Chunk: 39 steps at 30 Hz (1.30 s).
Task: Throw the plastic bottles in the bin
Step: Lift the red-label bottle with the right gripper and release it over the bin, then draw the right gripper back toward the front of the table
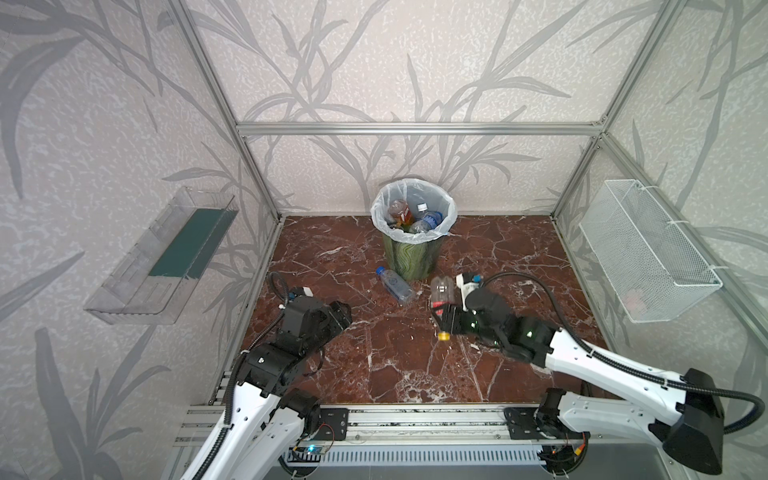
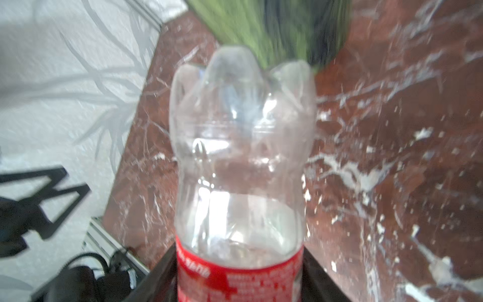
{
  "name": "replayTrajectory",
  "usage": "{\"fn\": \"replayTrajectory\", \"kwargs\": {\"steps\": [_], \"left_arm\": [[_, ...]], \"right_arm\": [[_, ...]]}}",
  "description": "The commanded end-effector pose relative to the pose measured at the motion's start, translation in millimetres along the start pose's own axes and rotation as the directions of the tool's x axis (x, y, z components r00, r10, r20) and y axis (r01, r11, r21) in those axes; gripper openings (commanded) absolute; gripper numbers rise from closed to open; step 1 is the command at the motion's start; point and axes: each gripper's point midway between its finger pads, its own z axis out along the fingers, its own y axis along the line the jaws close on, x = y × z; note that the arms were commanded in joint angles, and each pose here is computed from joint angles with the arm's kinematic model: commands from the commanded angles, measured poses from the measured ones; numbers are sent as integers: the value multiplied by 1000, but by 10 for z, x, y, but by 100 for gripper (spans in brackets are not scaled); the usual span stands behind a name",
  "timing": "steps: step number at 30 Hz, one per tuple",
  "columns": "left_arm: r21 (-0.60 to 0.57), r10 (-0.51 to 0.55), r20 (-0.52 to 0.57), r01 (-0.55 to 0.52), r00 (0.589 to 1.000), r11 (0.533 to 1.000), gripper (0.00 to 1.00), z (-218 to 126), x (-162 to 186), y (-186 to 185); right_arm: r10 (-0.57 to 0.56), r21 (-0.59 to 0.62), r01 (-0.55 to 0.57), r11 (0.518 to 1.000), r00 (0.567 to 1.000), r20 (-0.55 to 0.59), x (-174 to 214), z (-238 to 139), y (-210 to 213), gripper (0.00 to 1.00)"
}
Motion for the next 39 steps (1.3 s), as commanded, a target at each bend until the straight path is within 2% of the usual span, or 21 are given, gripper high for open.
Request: {"fn": "replayTrajectory", "kwargs": {"steps": [1, 4, 6, 8, 10, 12, 15, 19, 25, 33, 39], "left_arm": [[19, -20, 12, 20, 1000, 1000, 83, 18, -52, -67], [24, -18, 14, 18, 1000, 1000, 83, -17, -102, -139], [32, -15, 24, 14, 1000, 999, 83, -71, -154, -197], [39, -12, 38, 11, 999, 999, 83, -129, -204, -240], [46, -6, 49, 4, 999, 999, 83, -176, -238, -267], [41, 0, 51, -2, 999, 999, 83, -188, -241, -259], [30, 4, 46, -5, 999, 1000, 83, -150, -209, -212], [23, -8, 21, 8, 1000, 1000, 83, -18, -119, -144], [34, -24, -14, 24, 1000, 999, 83, 158, -29, -136], [82, -23, -67, 29, 997, 996, 84, 351, 27, -288], [72, -43, -77, 48, 996, 996, 88, 520, 42, -332]], "right_arm": [[-75, -121, 95, 988, 983, 165, -1016, -270, 599, 64], [-89, -99, 117, 988, 966, 244, -1805, -239, 875, 68], [-59, -78, 78, 994, 974, 218, -2110, -20, 872, 72], [-41, -63, 51, 997, 988, 151, -2213, 250, 829, 81], [-52, -43, 57, 997, 992, 116, -2218, 344, 822, 89], [-62, -32, 67, 997, 989, 138, -2233, 216, 835, 94], [-38, -33, 49, 998, 963, 265, -2266, -171, 754, 95], [-31, 35, 21, 999, 957, 288, -1917, -493, 375, 94], [26, 151, -59, 987, 978, 209, -1022, -575, -417, 92], [134, 214, -148, 965, 988, 79, -31, -423, -1105, 91], [186, 227, -184, 956, 983, 15, 377, -348, -1332, 91]]}}
